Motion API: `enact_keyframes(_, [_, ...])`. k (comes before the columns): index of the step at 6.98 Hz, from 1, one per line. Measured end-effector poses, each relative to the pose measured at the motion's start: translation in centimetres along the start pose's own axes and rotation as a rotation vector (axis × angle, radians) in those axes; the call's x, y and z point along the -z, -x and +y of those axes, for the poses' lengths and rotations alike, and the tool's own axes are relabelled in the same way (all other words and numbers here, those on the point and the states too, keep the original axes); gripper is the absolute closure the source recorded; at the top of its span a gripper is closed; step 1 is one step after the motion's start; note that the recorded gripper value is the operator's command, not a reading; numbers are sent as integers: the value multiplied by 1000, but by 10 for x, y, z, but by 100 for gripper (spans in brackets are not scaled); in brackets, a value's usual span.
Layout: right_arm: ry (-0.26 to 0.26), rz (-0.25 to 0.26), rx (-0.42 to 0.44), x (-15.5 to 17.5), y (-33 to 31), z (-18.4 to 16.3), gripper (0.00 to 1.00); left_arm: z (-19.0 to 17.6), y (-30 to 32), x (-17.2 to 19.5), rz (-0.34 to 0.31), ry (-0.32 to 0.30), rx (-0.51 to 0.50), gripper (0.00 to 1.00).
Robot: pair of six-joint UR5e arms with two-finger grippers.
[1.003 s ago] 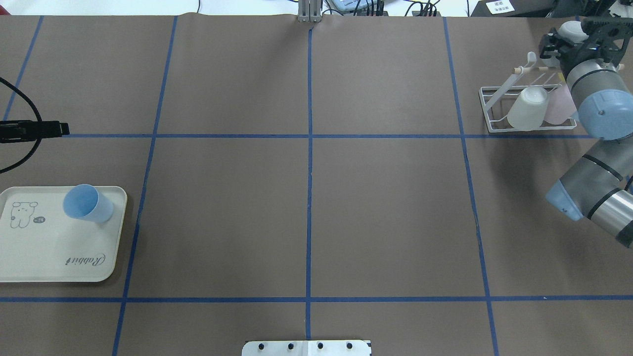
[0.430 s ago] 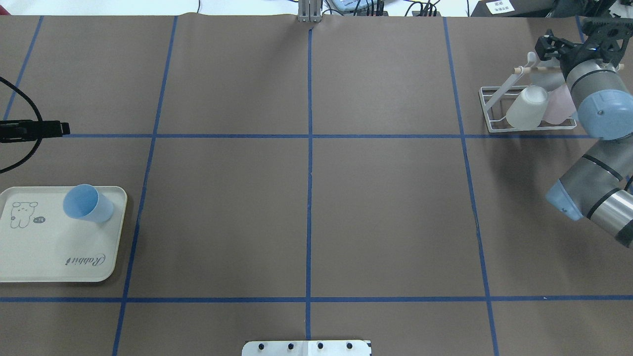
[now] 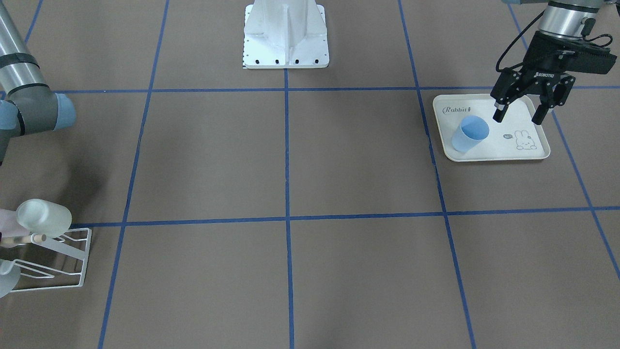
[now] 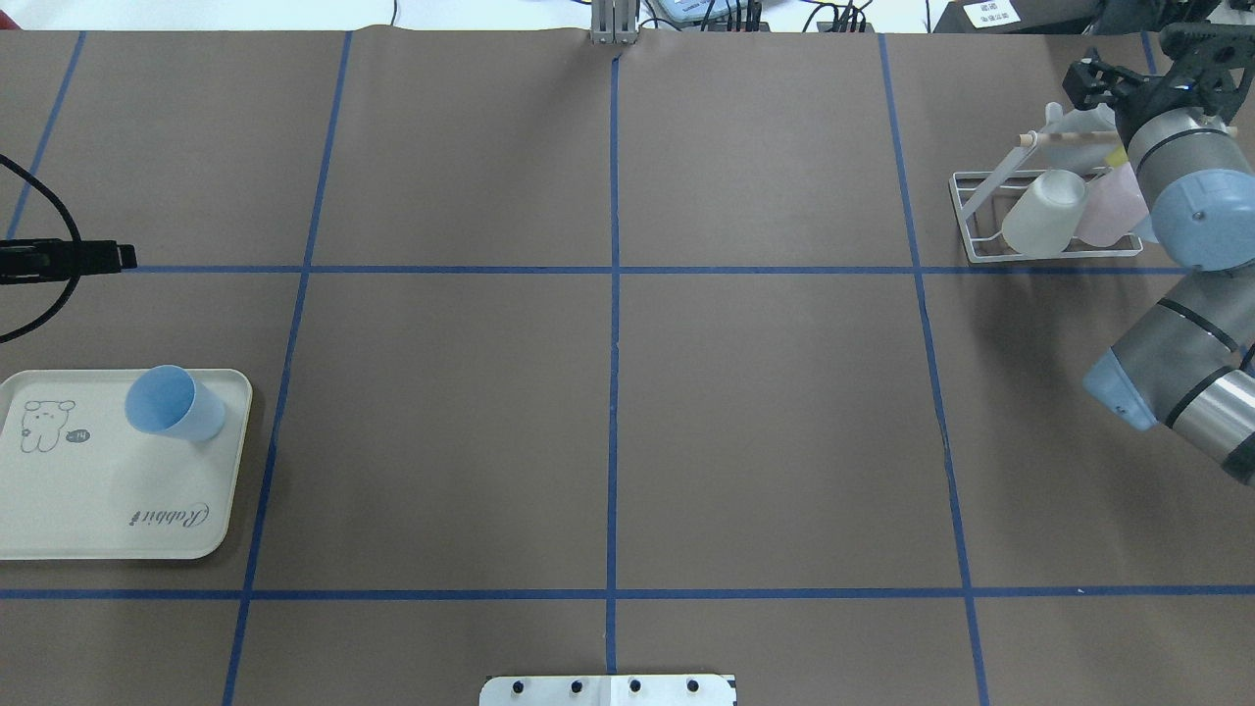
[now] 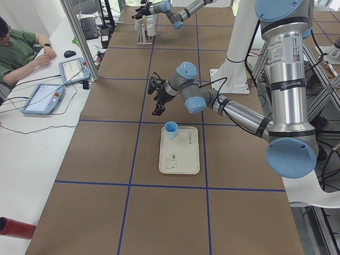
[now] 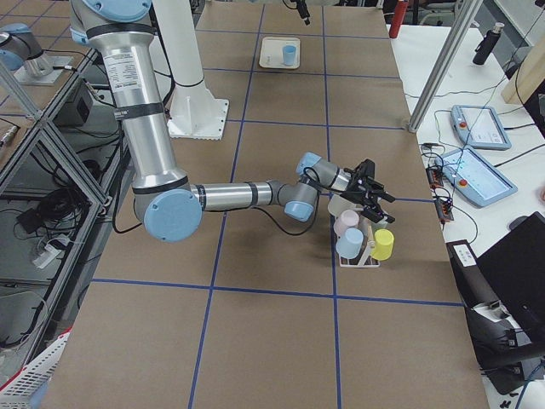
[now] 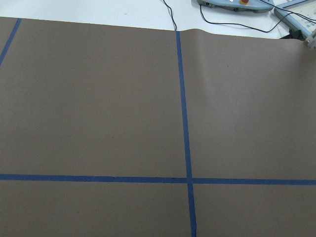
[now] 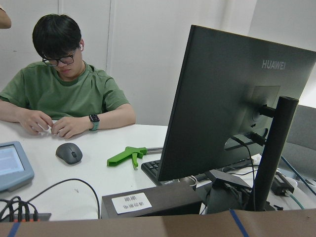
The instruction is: Transfer IKEA cup to right arm and place on rack
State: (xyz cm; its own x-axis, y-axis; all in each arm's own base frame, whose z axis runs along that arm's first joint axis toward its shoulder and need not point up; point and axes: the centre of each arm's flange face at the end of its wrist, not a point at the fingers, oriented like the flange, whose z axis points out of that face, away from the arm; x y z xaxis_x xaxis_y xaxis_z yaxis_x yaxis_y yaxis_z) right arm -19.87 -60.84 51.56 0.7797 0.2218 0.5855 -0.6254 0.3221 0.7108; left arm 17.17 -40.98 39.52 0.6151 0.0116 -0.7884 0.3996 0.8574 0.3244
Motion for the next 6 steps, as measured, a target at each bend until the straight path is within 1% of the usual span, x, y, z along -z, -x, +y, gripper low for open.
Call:
enact_keyframes(2, [-61, -50, -69, 22, 10, -51, 0, -7, 14, 4, -24, 34, -30, 0])
enact_keyframes(3, [-91, -89, -123, 38, 20, -76, 0, -5, 21, 2, -40, 67, -34, 0])
enact_keyframes(4, [-100, -146, -223, 56, 33, -97, 0, -1, 28, -2, -58, 122, -30, 0])
enact_keyframes(5, [-76, -224, -353, 78, 50, -116, 0, 3, 36, -4, -81, 193, -27, 0])
enact_keyframes(6, [-23, -298, -463, 103, 69, -131, 0, 6, 43, -4, -96, 254, -18, 0])
